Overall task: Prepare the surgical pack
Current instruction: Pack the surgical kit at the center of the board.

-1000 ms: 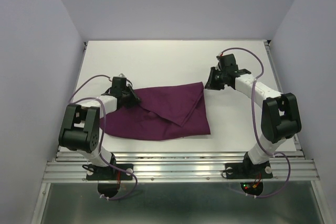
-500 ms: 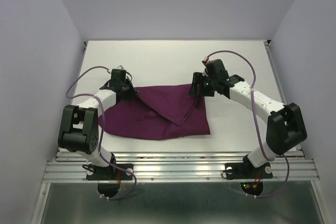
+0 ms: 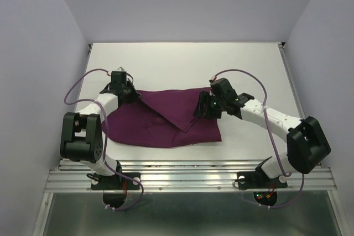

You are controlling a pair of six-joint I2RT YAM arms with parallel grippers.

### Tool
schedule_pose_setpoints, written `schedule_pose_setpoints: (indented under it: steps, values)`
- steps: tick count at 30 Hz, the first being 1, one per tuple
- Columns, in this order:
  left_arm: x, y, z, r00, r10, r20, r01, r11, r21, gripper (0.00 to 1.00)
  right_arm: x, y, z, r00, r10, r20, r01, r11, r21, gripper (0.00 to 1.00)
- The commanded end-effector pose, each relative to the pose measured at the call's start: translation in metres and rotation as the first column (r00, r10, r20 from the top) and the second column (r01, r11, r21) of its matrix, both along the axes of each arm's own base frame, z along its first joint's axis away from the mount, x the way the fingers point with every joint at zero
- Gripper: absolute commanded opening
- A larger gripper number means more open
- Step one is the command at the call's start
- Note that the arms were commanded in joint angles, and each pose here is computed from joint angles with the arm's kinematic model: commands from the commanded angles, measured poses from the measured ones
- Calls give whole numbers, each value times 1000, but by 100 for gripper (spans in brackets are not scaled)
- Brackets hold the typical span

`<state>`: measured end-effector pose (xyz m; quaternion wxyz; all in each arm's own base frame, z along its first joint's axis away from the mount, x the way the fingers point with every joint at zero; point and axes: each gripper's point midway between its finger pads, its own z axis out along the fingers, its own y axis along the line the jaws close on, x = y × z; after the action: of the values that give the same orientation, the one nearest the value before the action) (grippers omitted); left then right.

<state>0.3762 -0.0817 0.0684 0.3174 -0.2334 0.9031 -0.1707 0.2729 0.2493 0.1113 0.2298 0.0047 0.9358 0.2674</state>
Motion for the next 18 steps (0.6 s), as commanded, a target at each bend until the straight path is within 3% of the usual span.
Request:
schedule_pose_setpoints:
  steps: [1, 10, 18]
  values:
    - [13, 3, 32, 996, -12, 92, 11, 1000, 5, 0, -7, 22, 0, 1000, -5, -25, 8, 993, 118, 68]
    - [9, 1, 33, 995, -33, 97, 33, 999, 3, 0, -14, 39, -17, 996, -36, -83, 52, 980, 195, 69]
    - [5, 0, 32, 994, -43, 99, 43, 999, 2, 0, -3, 46, -19, 996, -54, -76, 69, 974, 215, 56]
